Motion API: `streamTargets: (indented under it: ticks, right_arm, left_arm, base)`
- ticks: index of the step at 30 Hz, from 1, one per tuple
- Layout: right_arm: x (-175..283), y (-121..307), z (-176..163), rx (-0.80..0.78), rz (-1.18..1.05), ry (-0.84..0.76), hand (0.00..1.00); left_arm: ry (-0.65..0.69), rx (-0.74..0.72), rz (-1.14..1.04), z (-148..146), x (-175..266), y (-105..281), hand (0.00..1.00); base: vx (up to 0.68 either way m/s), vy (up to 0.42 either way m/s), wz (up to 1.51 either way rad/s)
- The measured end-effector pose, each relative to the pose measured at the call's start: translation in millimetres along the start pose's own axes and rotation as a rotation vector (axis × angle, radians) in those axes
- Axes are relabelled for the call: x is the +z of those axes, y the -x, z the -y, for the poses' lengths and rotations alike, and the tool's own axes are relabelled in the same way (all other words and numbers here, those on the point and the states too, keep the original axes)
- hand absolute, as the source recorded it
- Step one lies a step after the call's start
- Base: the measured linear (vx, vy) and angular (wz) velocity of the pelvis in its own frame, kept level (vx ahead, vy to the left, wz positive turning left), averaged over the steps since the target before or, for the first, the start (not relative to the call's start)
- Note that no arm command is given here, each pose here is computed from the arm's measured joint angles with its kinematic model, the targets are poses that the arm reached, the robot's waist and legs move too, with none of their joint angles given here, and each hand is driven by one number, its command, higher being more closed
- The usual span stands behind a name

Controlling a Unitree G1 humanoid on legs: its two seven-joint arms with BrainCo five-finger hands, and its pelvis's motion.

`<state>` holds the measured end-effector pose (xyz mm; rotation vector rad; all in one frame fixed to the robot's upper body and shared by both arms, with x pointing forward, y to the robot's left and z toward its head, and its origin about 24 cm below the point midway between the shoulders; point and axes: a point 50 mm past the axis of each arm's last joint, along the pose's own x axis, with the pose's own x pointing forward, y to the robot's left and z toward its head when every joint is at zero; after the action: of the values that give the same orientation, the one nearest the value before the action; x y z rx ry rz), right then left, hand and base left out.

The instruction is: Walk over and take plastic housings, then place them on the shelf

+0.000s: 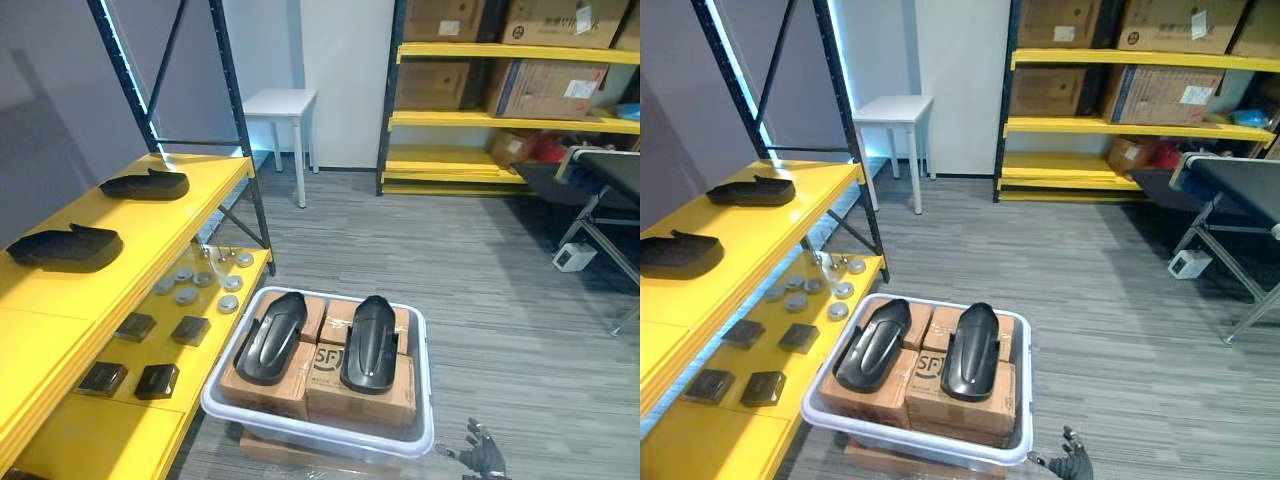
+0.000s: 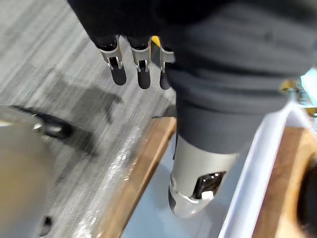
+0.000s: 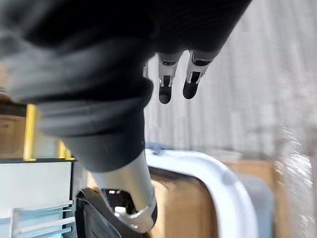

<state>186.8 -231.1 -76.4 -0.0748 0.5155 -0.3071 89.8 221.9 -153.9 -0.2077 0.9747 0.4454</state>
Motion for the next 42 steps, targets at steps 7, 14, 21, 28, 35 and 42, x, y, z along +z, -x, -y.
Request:
streamTargets:
  ticks: [7, 14, 21, 28, 35, 42]
  right_arm:
    - [71, -16, -22, -0.006, 0.259, 0.021, 0.00]
    - [160, -32, -44, -0.056, 0.507, -0.019, 0.00]
    - [237, -41, -30, -0.181, 0.669, -0.005, 0.00]
    - [295, -46, -6, -0.351, 0.734, 0.048, 0.00]
    - [336, -58, 37, -0.461, 0.621, 0.110, 0.00]
    - [339, -62, 44, -0.398, 0.565, 0.318, 1.00]
  left_arm:
    - [-0.005, -0.058, 0.052, 24, 15, -4, 0.00]
    - [-0.012, -0.083, 0.157, 41, 49, -9, 0.00]
    - [-0.090, -0.151, 0.233, 60, 70, -9, 0.00]
    - [-0.151, -0.180, 0.257, 65, 76, -9, 0.00]
    - [-0.182, -0.208, 0.275, 75, 84, -9, 0.00]
    - [-0.173, -0.211, 0.253, 76, 81, -11, 0.00]
  base:
    - [-0.01, 0.040, 0.17]
    - [-0.15, 0.046, 0.16]
    - [-0.12, 0.037, -0.02]
    - [-0.05, 0.028, -0.03]
    - [-0.03, 0.030, 0.05]
    - [0.02, 0.007, 0.14]
